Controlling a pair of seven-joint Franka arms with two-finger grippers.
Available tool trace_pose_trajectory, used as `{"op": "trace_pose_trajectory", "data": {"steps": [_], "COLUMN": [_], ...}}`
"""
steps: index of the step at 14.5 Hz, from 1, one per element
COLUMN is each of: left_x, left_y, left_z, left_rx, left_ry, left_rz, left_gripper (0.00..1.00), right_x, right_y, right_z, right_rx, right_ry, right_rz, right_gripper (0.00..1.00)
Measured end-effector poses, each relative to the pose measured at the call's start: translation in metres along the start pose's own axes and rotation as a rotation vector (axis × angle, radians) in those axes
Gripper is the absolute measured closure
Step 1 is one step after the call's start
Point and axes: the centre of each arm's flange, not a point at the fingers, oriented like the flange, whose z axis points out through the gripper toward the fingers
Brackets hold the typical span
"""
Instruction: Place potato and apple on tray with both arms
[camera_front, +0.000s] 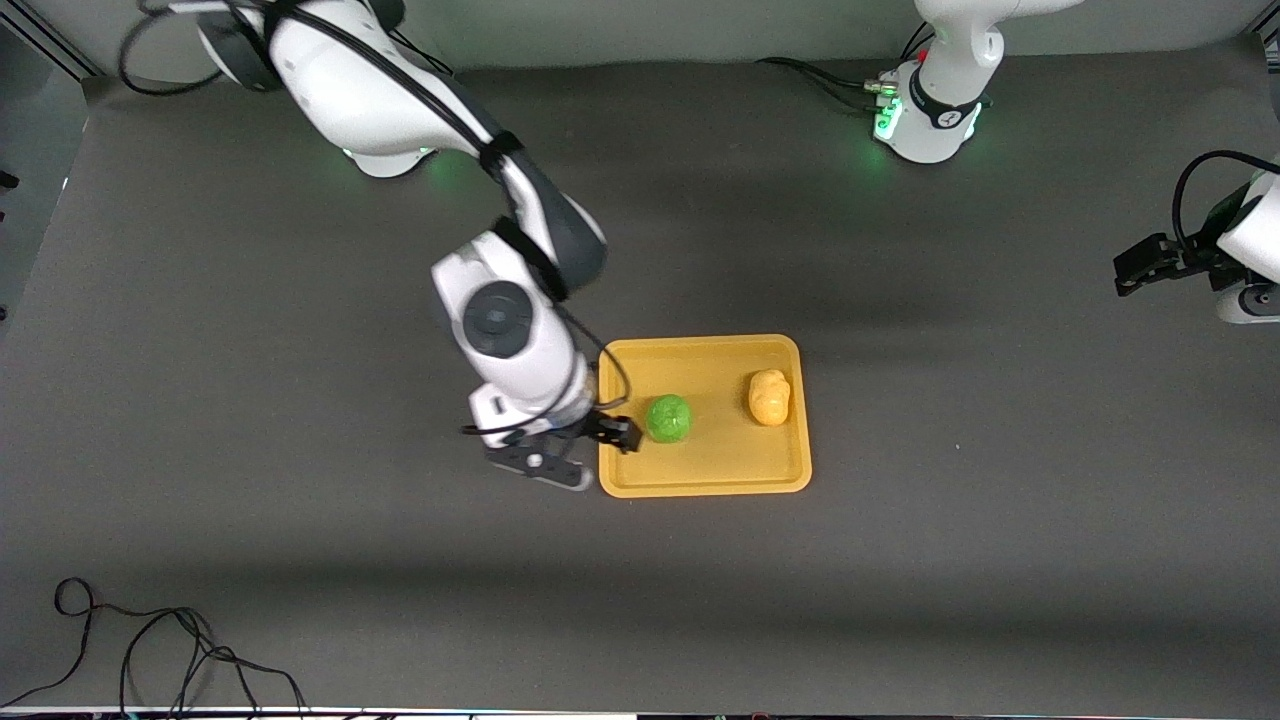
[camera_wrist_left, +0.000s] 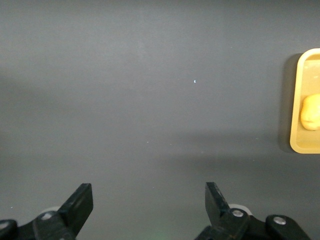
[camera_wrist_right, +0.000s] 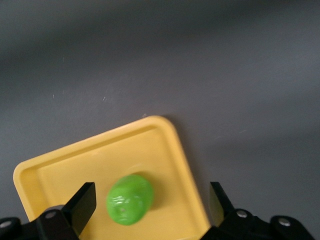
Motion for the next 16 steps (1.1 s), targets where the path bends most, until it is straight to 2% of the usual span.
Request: {"op": "trace_pose_trajectory", "data": {"steps": [4, 9, 12, 16], "left_x": [0.0, -0.001, -0.001, 0.003], "left_y": [0.001, 0.001, 0.003, 0.012], "left_z": [0.0, -0.004, -0.003, 0.006], "left_rx": [-0.017, -0.018, -0.034, -0.046], "left_ry": [0.0, 0.009, 0.012, 0.026], "left_rz": [0.017, 0.021, 0.028, 0.048], "left_gripper": [0.0, 0.0, 0.0, 0.0], "right_x": [0.047, 0.06, 0.07, 0.078], "right_y": [0.109, 0.214, 0.268, 0.345], "right_z": [-0.065, -0.141, -0.181, -0.229], "right_rx": [-0.013, -0.056, -0.095, -0.114], "right_ry": [0.012, 0.002, -0.002, -0.067], "right_rz": [-0.038, -0.058, -0.12, -0.157], "right_gripper": [0.0, 0.0, 0.0, 0.0]}}
